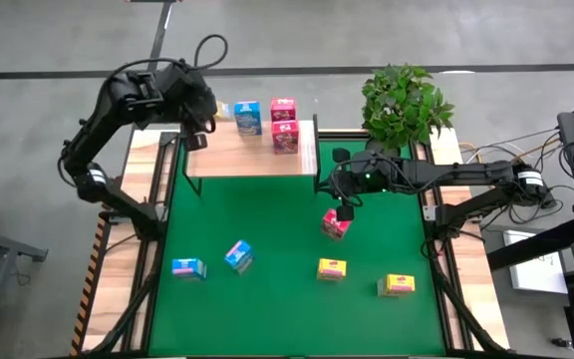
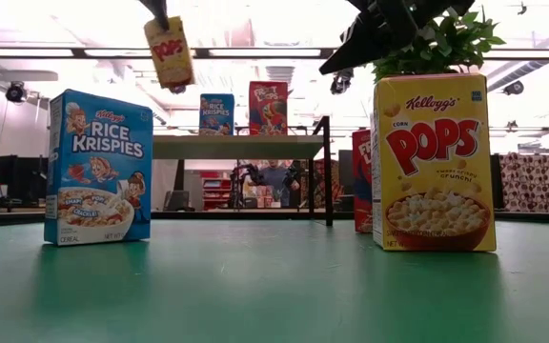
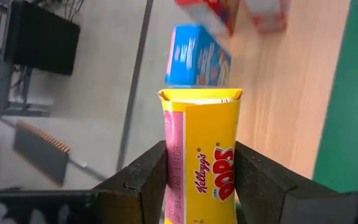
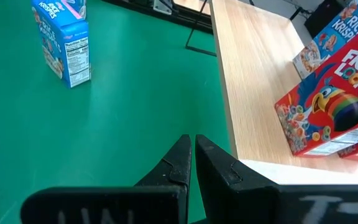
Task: Stack cereal on shelf
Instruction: Put the left yellow cereal on the shelf
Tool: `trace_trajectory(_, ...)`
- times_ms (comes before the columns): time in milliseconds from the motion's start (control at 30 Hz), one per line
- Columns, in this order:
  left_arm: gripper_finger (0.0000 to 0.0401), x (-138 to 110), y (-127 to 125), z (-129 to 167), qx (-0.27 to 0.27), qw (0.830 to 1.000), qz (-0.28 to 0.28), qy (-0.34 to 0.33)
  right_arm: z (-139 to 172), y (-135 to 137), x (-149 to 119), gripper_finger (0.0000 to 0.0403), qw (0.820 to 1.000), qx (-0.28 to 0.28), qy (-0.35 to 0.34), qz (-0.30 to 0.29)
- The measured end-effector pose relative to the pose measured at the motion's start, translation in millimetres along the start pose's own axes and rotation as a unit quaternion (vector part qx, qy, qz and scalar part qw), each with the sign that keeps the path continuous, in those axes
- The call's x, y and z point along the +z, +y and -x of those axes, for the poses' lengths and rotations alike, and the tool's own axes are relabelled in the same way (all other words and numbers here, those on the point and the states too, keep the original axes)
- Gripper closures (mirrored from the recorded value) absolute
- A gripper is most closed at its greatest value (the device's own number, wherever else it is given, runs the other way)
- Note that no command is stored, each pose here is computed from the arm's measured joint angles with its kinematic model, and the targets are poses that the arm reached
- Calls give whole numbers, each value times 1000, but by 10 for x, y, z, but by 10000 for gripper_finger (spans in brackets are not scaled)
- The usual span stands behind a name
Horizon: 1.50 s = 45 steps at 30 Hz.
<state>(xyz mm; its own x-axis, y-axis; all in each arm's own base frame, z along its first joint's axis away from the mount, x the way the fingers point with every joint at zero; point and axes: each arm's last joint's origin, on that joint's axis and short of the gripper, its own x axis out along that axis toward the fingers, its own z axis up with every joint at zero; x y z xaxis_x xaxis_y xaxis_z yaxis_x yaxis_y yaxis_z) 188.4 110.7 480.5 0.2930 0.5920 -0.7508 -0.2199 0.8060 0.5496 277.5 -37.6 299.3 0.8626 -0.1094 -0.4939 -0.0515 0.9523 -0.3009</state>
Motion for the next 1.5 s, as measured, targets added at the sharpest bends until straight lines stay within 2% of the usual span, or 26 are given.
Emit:
trace_trajectory(133,260,-124,-27,-115,25,998,-28,52,-3,3,-8,390,1000,1,3,-5)
trace_trajectory(267,273,-204,-83,-266,12,994,-60,89,-2,5,-13,390,1000,2,5,-11)
trace_trajectory(500,291,-216,-193,-529,-89,987,-94,91,-3,5,-14,390,1000,2,6,-13)
trace_trajectory(667,293,-178,-197,-632,-122,985,-88,89,-3,5,-14,390,1000,2,6,-13)
trace_trajectory(900,294,-194,-115,-753,-120,985,-68,107,-3,9,-23,390,1000,4,10,-11)
trace_trajectory(1033,294,-179,-83,-808,-112,987,-38,111,-3,9,-24,390,1000,4,11,-13)
trace_trajectory(1167,293,-172,-90,-820,-115,986,-39,112,-3,10,-27,390,1000,5,13,-13)
trace_trajectory(1500,256,-130,-102,-930,-120,984,-41,122,-2,16,-42,390,1000,7,20,-13)
